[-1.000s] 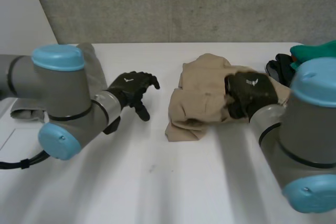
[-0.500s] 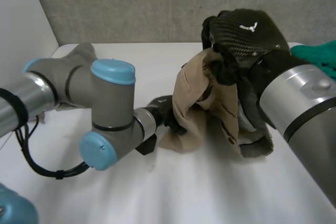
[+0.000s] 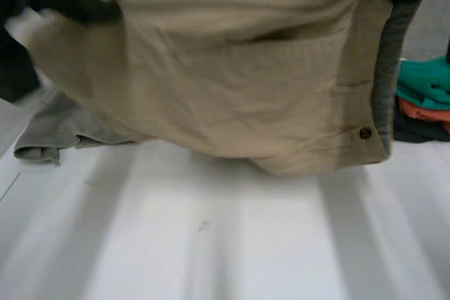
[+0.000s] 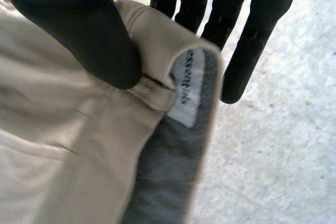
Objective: Fold the laundry.
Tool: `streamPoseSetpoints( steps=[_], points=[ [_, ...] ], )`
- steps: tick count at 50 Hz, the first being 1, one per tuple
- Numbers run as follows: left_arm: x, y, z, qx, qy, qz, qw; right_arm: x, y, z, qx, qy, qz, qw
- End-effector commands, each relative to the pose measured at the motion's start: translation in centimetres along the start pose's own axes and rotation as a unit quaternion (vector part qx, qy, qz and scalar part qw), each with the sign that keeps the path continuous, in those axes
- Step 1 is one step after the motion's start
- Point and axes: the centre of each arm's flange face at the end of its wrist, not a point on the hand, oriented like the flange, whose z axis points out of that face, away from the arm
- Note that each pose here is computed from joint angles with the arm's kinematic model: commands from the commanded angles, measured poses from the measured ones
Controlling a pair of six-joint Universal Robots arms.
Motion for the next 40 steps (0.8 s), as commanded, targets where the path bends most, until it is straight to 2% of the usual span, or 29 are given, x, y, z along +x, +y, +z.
streamPoseSetpoints(
  steps=[1,4,11,17,20,25,28,31,35,39,40],
  points=[
    [-1.8,-4.1,1.1,0.05,-0.037,0.055,0.997,1.3,-0.2,1.7,0.002,0.01,-0.006,1.0],
    [-2.3,-3.6,2.7,0.033,-0.038,0.062,0.997,1.3,0.8,2.4,-0.019,0.002,-0.004,1.0],
    [-3.6,2.5,9.2,-0.045,-0.025,0.088,0.995,0.0,6.3,5.1,-0.091,-0.024,0.039,0.995],
    [-5.4,9.5,16.4,-0.028,-0.034,0.154,0.987,-1.6,12.5,9.5,-0.096,-0.025,0.082,0.992],
    [-6.3,11.7,18.5,-0.01,-0.042,0.166,0.985,-2.0,15.1,11.3,-0.088,-0.006,0.088,0.992],
    [-7.9,14.0,21.5,0.049,-0.064,0.158,0.984,-1.0,21.0,15.1,-0.032,0.088,0.07,0.993],
    [-7.8,13.2,21.0,0.055,-0.08,0.139,0.986,-1.1,21.9,15.4,-0.037,0.105,0.022,0.994],
    [-7.5,12.5,20.1,0.051,-0.087,0.13,0.986,-1.6,21.8,14.9,-0.053,0.083,-0.006,0.995],
    [-6.5,11.7,17.6,0.024,-0.085,0.135,0.987,-2.5,20.6,13.0,-0.086,0.02,-0.025,0.996],
    [-5.0,13.0,13.5,-0.042,-0.064,0.145,0.987,-2.9,18.3,9.6,-0.131,-0.058,-0.062,0.988],
    [-4.4,13.9,11.7,-0.075,-0.05,0.144,0.985,-2.6,17.7,8.0,-0.157,-0.089,-0.082,0.98]
  ],
)
